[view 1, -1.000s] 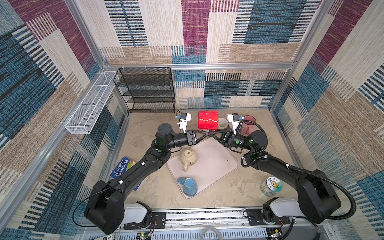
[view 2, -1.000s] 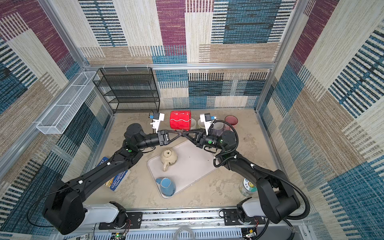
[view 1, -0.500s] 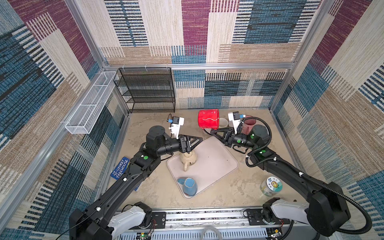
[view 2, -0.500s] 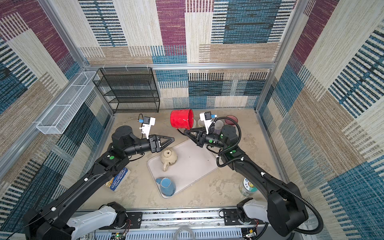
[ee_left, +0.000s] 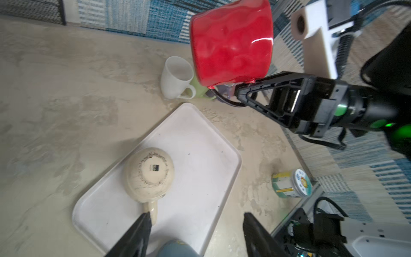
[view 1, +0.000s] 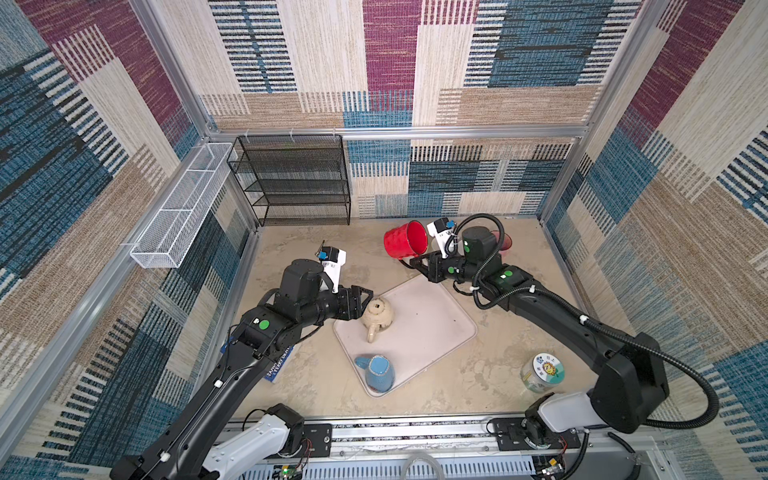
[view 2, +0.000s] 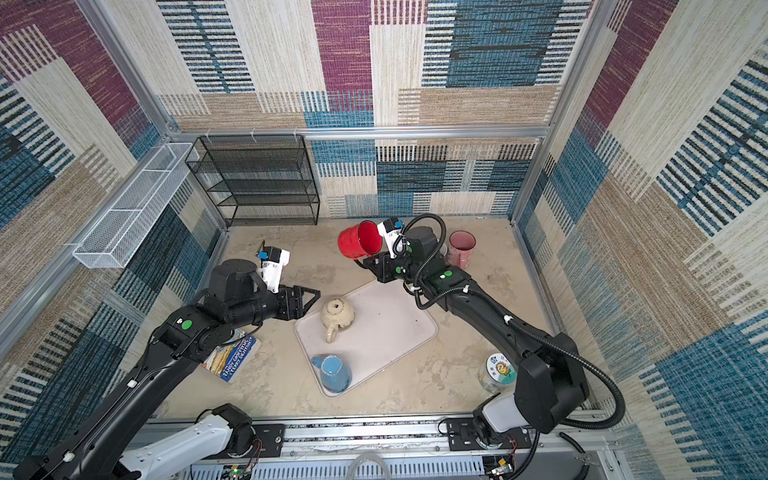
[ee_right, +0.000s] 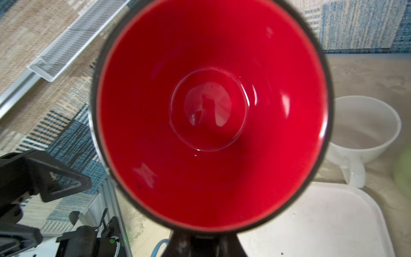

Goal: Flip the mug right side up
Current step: 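Rotate the red mug upright with the right gripper while the left releases and withdraws, then lower the red mug upright beside the white mug with the right gripper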

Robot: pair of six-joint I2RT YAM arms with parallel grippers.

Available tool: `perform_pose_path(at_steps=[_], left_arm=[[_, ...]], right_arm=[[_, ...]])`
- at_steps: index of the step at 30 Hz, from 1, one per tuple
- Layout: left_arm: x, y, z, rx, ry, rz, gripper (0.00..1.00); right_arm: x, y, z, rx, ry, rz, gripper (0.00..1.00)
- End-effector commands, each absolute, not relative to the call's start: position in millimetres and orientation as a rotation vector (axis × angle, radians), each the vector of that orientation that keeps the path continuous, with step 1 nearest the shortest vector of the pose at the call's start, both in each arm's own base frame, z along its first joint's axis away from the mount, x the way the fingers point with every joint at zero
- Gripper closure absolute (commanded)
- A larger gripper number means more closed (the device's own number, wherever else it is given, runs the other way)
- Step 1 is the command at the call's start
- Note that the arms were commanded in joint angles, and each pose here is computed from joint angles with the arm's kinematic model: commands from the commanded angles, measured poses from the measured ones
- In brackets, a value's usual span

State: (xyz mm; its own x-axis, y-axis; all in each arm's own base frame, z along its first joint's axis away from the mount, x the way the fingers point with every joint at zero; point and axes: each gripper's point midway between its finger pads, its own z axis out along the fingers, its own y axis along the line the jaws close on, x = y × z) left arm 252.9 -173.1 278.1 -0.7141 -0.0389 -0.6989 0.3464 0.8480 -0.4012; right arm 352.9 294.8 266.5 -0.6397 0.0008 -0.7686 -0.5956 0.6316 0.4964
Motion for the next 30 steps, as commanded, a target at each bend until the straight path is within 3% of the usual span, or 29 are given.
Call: perform_pose_path(at_steps=[1, 13, 30], left_arm=[[249.7, -144.5, 254.2, 0.200, 2.384, -0.451, 0.30], [250.4, -114.4, 235.1, 0.169, 2.424, -0.229, 0.31], [245.9, -108.4, 229.3, 0.144, 2.436, -0.244, 0.31]], right_arm=[[367.6, 296.5, 260.2, -0.481, 2.109, 0.858, 1.00], [417.8, 314.1, 211.8, -0.492, 2.311, 0.501, 1.00], [457.2, 332.3, 137.0, -0.558, 2.517, 0.215, 1.00]])
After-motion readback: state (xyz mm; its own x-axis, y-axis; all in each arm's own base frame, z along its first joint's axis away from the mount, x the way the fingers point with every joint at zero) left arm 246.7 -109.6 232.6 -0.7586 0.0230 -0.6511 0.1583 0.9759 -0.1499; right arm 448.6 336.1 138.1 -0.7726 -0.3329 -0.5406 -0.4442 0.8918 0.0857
